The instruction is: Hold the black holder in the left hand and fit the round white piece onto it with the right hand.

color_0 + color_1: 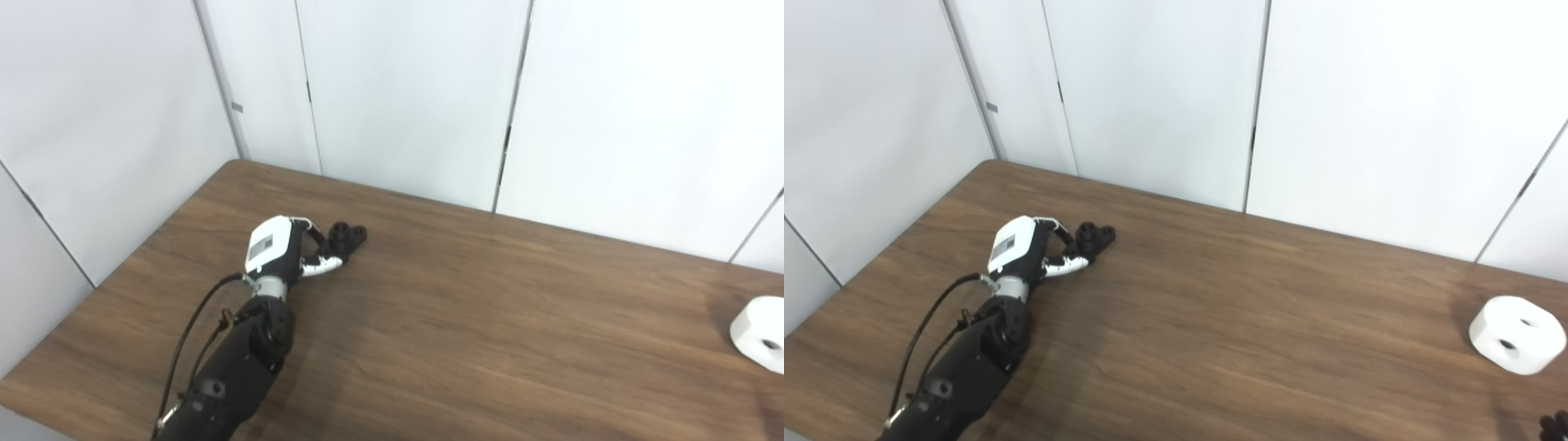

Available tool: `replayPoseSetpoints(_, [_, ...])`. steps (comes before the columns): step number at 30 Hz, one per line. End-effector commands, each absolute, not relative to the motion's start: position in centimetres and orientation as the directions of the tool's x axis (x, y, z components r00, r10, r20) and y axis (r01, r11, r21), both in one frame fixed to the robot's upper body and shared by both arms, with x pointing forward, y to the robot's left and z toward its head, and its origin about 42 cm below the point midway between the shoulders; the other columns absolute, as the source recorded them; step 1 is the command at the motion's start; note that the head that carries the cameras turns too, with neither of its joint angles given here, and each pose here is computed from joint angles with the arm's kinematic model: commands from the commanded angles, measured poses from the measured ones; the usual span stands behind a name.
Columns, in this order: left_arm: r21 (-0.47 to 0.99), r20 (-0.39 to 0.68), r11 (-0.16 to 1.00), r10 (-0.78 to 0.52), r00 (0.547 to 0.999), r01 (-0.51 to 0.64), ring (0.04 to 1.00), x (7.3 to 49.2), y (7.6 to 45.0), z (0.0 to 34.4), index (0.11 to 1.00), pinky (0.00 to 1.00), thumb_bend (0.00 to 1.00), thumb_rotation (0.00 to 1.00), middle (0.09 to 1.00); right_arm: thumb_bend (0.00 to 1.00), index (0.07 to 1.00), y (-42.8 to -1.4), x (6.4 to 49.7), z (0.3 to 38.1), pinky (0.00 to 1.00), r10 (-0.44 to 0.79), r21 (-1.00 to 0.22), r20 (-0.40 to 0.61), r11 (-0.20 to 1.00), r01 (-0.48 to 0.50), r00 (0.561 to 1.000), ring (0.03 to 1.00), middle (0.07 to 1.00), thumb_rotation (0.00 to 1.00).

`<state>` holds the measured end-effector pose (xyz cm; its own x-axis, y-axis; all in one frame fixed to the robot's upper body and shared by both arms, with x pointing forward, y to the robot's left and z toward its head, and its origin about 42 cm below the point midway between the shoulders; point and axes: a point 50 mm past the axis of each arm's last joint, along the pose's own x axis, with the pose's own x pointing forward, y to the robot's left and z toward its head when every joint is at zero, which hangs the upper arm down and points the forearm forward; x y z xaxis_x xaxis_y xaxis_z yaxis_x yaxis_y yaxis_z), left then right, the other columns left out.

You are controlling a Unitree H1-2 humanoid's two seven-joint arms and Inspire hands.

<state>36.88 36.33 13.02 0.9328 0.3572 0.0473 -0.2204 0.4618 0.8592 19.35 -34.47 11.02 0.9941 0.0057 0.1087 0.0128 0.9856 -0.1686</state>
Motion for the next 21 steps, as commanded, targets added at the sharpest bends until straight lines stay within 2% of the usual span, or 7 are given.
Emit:
replayPoseSetpoints(1, [0.85,0.049,0.485,0.314,0.948,-0.204,0.889,36.6,35.2,13.4,0.487,0.92,0.52,0.06,0.789,0.63,0.981,-32.6,18.1,8.3,1.0,-0.005,-0.093,0.034,0.996,0.008,0.999,0.988,0.971,1.0])
replayPoseSetpoints(8, [0.836,0.021,0.529,0.233,0.972,-0.145,0.886,34.9,32.3,13.1,0.487,0.86,0.52,0.06,0.804,0.63,0.975,-32.3,18.2,8.4,1.0,-0.005,-0.09,0.04,0.996,0.008,0.999,0.974,0.959,1.0])
replayPoseSetpoints(12, [0.796,0.0,0.595,0.179,0.984,-0.108,0.901,34.0,30.9,13.0,0.488,0.84,0.52,0.06,0.814,0.62,0.976,-31.8,18.1,8.5,1.0,-0.006,-0.105,0.037,0.994,0.01,0.999,0.968,0.955,1.0])
replayPoseSetpoints(17, [0.81,-0.024,0.585,0.093,0.995,-0.035,0.899,33.0,29.2,12.9,0.49,0.83,0.52,0.06,0.817,0.63,0.974,-31.2,18.1,8.7,1.0,0.0,-0.111,0.037,0.994,0.005,0.999,0.976,0.956,1.0])
replayPoseSetpoints(21, [0.799,-0.029,0.601,0.005,1.0,0.02,0.894,31.9,27.4,12.6,0.489,0.85,0.52,0.06,0.822,0.59,0.967,-30.8,18.1,8.8,1.0,0.008,-0.11,0.054,0.994,-0.002,0.998,0.972,0.95,1.0])
